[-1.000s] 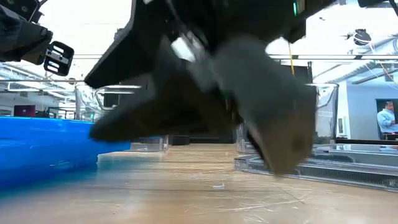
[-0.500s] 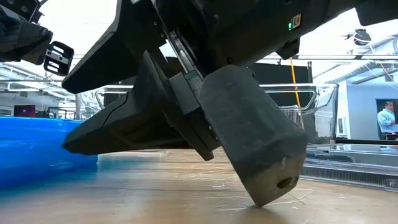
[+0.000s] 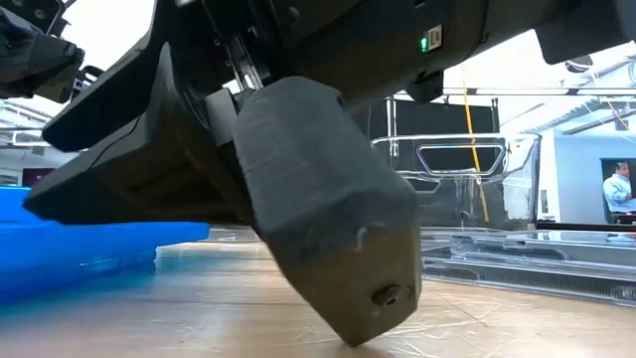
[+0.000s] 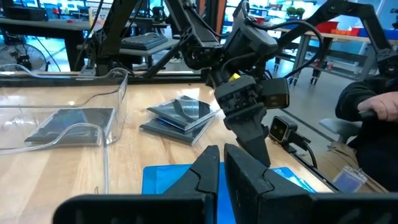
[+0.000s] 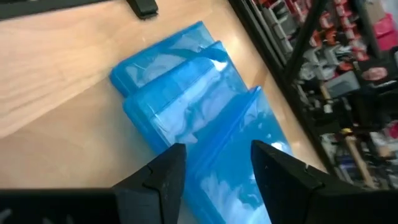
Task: Pick & place jewel cases by type
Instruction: Put the blue CD case into the left transparent bin
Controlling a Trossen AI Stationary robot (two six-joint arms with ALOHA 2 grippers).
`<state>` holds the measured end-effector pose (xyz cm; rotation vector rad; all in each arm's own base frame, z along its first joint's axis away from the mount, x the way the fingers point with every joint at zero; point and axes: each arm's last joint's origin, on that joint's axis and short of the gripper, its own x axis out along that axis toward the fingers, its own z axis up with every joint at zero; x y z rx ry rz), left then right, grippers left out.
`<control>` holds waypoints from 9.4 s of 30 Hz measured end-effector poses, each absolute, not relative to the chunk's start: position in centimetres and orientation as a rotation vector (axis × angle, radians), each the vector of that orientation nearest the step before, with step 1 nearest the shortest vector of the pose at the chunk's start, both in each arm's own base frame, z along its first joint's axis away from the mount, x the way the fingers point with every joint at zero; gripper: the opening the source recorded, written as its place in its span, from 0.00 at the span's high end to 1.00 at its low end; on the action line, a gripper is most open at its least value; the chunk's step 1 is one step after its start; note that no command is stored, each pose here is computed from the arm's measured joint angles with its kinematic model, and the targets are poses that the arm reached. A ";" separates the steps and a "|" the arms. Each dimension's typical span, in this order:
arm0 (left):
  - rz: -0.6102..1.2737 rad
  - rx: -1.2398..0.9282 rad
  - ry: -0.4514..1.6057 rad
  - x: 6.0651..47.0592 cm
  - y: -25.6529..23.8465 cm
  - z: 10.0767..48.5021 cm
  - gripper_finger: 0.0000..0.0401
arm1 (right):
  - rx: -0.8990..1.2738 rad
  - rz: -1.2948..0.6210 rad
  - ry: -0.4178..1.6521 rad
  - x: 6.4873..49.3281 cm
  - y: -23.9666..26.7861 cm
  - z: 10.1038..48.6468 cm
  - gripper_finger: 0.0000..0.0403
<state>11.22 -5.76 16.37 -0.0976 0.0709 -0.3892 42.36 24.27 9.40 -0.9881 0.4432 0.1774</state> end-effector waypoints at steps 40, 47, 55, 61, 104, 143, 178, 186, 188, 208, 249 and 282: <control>-0.038 -0.349 0.590 12.2 -8.3 12.4 0.98 | -1.038 -0.059 0.513 40.4 26.0 9.2 0.53; -0.019 -0.202 0.708 14.1 -9.8 13.9 0.97 | -1.072 -0.047 0.460 40.3 26.8 9.6 0.53; 0.051 -0.165 0.846 15.2 -10.7 14.7 0.97 | -1.164 -0.059 0.466 39.6 27.6 9.6 0.53; 0.059 -0.172 0.876 15.4 -10.8 14.6 0.97 | -1.197 -0.045 0.464 39.2 28.2 9.6 0.53; 0.148 -0.226 0.924 16.3 -9.4 13.9 0.97 | -0.778 -0.052 0.553 37.9 27.1 12.9 0.53; 0.070 -0.009 0.878 15.1 -11.1 14.0 0.91 | 0.976 -0.242 0.735 40.3 15.5 15.2 0.53; 0.092 0.032 0.930 15.9 -11.7 11.8 0.91 | 1.028 -0.194 0.624 39.7 12.1 12.5 0.53; 0.131 0.070 0.947 15.8 -11.2 11.8 0.91 | 0.998 -0.196 0.612 39.7 12.1 12.6 0.53; 0.133 0.076 0.944 16.2 -11.1 12.2 0.91 | 0.992 -0.195 0.612 39.7 12.1 12.6 0.53; 0.095 0.077 1.008 18.6 -12.2 13.4 0.91 | 1.035 -0.131 0.522 40.9 12.5 10.6 0.53; 0.056 0.143 1.042 19.1 -14.0 16.1 0.91 | 0.720 0.078 0.329 40.5 15.2 14.0 0.90; -0.123 0.334 0.687 13.8 -20.7 17.3 0.91 | 0.212 -0.100 0.332 37.8 5.5 31.7 0.93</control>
